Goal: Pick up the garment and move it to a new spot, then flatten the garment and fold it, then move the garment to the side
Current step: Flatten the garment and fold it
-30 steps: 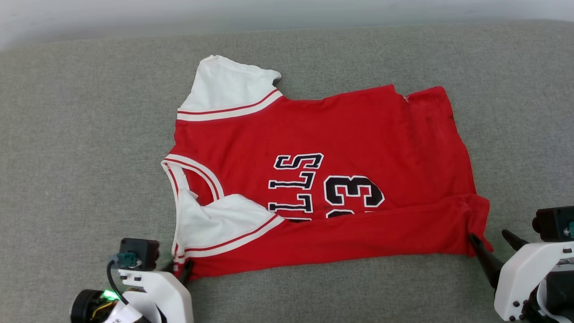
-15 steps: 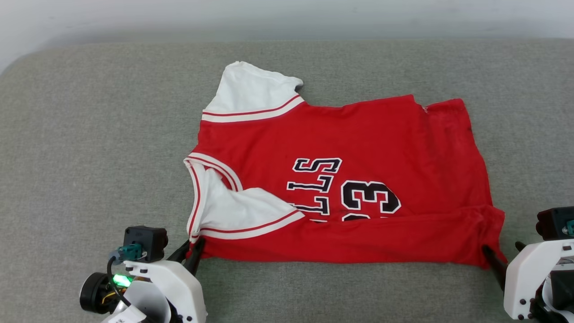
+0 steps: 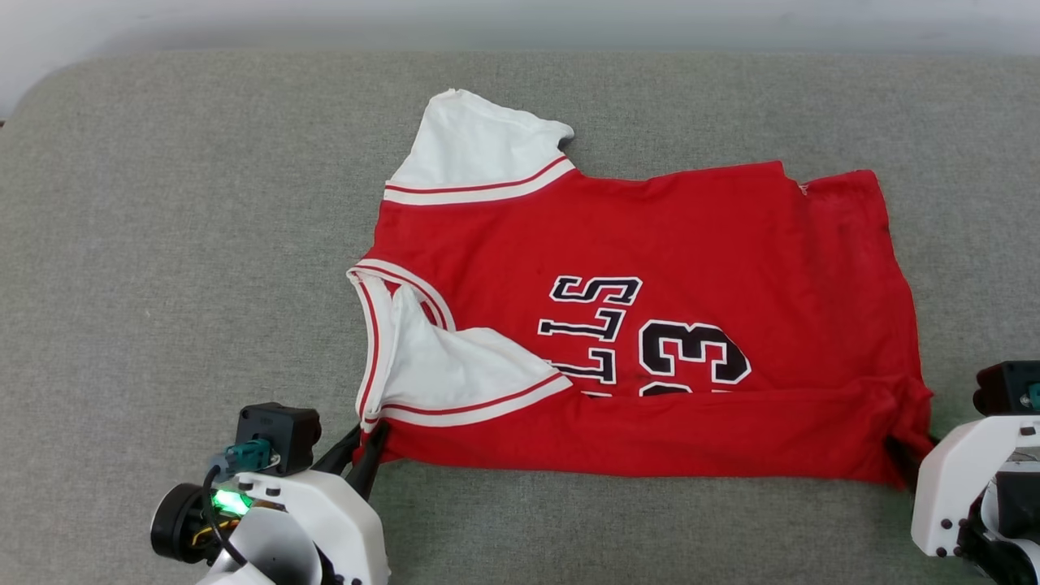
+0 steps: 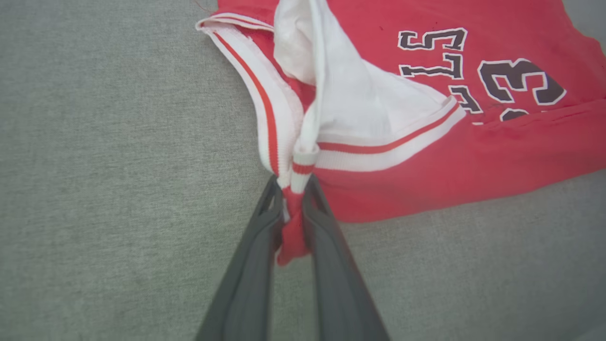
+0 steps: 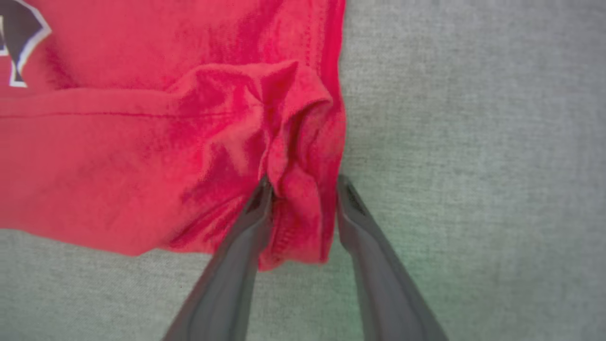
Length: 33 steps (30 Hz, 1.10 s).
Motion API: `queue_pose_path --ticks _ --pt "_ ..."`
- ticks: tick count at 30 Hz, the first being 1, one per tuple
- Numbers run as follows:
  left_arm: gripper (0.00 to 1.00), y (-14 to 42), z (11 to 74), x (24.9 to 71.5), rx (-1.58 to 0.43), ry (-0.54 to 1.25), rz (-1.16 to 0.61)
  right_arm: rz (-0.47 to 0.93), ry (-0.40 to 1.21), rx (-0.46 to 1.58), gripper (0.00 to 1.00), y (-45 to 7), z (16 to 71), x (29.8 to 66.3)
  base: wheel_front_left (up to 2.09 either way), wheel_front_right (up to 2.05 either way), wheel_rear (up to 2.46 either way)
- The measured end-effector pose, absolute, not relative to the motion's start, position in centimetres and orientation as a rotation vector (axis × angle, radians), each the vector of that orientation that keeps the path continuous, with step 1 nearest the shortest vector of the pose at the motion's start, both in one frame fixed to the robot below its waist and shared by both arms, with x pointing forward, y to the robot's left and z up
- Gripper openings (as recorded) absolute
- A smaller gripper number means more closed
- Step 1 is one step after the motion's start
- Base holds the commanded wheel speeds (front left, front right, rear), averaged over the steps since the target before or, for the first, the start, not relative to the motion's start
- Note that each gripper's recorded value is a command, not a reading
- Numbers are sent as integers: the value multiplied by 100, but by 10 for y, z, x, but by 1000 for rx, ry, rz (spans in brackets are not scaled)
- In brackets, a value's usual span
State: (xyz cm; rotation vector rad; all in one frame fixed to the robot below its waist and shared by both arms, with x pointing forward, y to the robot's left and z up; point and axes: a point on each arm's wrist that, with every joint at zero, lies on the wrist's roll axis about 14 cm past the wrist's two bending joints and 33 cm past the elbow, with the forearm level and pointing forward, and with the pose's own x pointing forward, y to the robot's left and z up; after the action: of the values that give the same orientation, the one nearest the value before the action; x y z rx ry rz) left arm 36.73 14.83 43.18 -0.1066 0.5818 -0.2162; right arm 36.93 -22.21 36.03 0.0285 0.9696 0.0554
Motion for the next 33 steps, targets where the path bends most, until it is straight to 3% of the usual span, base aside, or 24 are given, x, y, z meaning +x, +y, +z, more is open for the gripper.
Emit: queue_pose_path --ticks 18,33 --pt "0 152 421 335 -92 657 -216 9 848 58 0 -245 404 366 0 0 0" --pt "0 146 399 277 -145 788 -232 -44 930 76 0 -250 407 298 0 0 0"
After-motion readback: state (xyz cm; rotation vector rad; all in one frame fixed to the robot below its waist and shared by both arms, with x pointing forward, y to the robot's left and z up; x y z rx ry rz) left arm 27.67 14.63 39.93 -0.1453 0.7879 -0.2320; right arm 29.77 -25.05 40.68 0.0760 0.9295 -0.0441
